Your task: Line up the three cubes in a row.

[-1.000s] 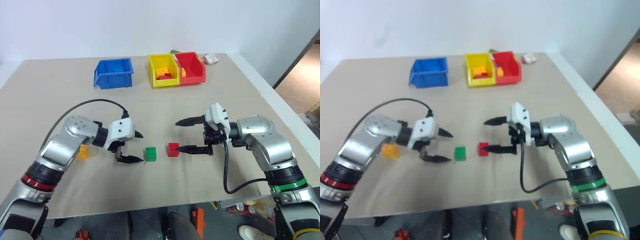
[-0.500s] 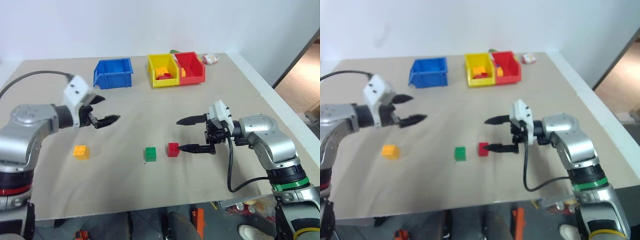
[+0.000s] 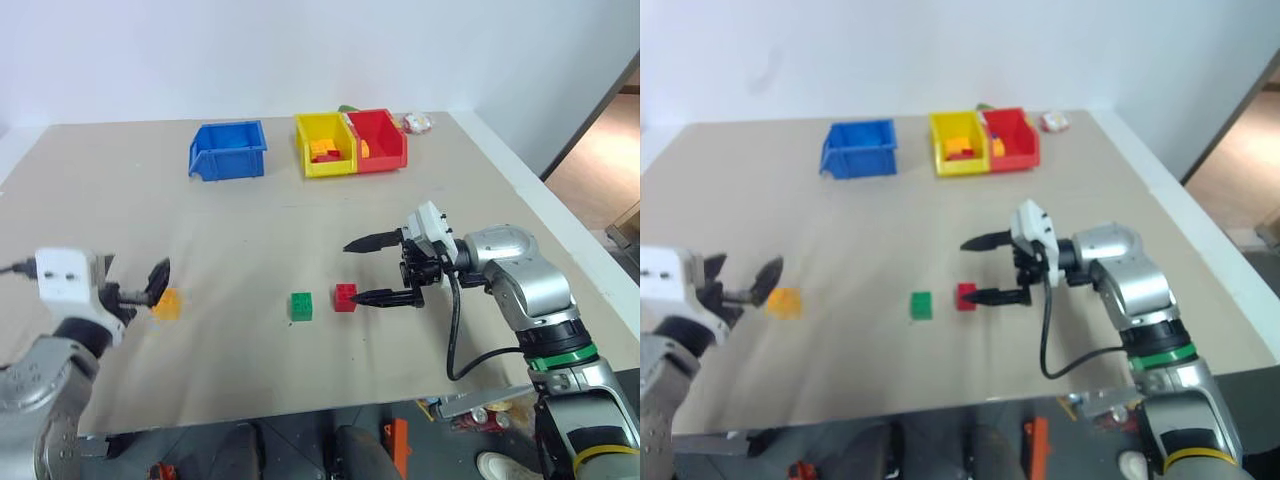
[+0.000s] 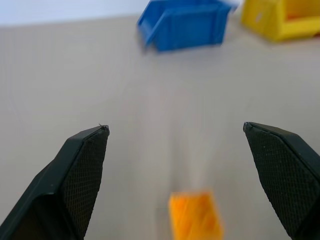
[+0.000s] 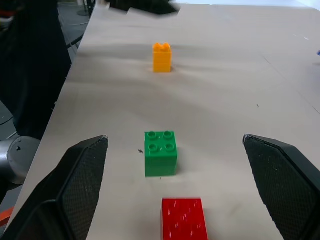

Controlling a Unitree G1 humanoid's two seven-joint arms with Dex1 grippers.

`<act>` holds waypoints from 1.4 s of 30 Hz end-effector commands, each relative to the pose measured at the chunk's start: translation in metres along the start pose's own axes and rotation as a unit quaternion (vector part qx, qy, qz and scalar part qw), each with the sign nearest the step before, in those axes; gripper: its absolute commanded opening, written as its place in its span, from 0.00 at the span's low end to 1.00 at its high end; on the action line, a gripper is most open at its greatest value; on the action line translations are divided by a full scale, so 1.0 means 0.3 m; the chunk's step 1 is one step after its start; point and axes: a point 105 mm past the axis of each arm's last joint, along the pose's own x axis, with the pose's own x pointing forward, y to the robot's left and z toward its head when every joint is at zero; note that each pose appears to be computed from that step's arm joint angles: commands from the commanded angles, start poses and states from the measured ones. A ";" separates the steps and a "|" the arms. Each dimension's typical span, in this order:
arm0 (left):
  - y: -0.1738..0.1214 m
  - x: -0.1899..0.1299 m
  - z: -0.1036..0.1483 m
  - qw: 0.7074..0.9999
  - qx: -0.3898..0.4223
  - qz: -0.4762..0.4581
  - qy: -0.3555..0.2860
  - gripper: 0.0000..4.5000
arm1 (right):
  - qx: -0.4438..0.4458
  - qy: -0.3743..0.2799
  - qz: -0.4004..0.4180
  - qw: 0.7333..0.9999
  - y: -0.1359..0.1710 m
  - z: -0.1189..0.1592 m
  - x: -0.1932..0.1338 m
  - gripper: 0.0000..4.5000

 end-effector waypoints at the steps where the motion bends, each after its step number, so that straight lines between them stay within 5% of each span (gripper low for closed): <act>1: -0.026 0.012 0.006 1.000 0.004 -0.025 -0.018 0.99 | -0.028 0.000 0.012 1.000 -0.001 0.032 0.002 1.00; 17: -0.021 0.062 -0.185 0.998 -0.030 0.004 0.058 0.99 | -0.027 0.017 -0.003 0.999 0.010 0.023 -0.032 1.00; 26: -0.018 0.072 -0.198 0.998 -0.022 0.006 0.065 0.30 | -0.030 0.022 -0.009 0.999 0.009 0.022 -0.043 1.00; 27: -0.025 0.071 -0.197 0.998 -0.017 0.000 0.065 0.30 | -0.030 0.022 -0.009 0.999 0.009 0.023 -0.044 1.00; 35: -0.154 0.072 -0.101 0.978 0.058 -0.199 0.019 0.30 | -0.036 0.021 -0.014 0.999 0.004 0.030 -0.043 1.00; 42: -0.271 0.027 -0.117 0.886 0.153 -0.434 0.046 0.30 | -0.041 0.025 -0.016 0.999 -0.004 0.034 -0.040 1.00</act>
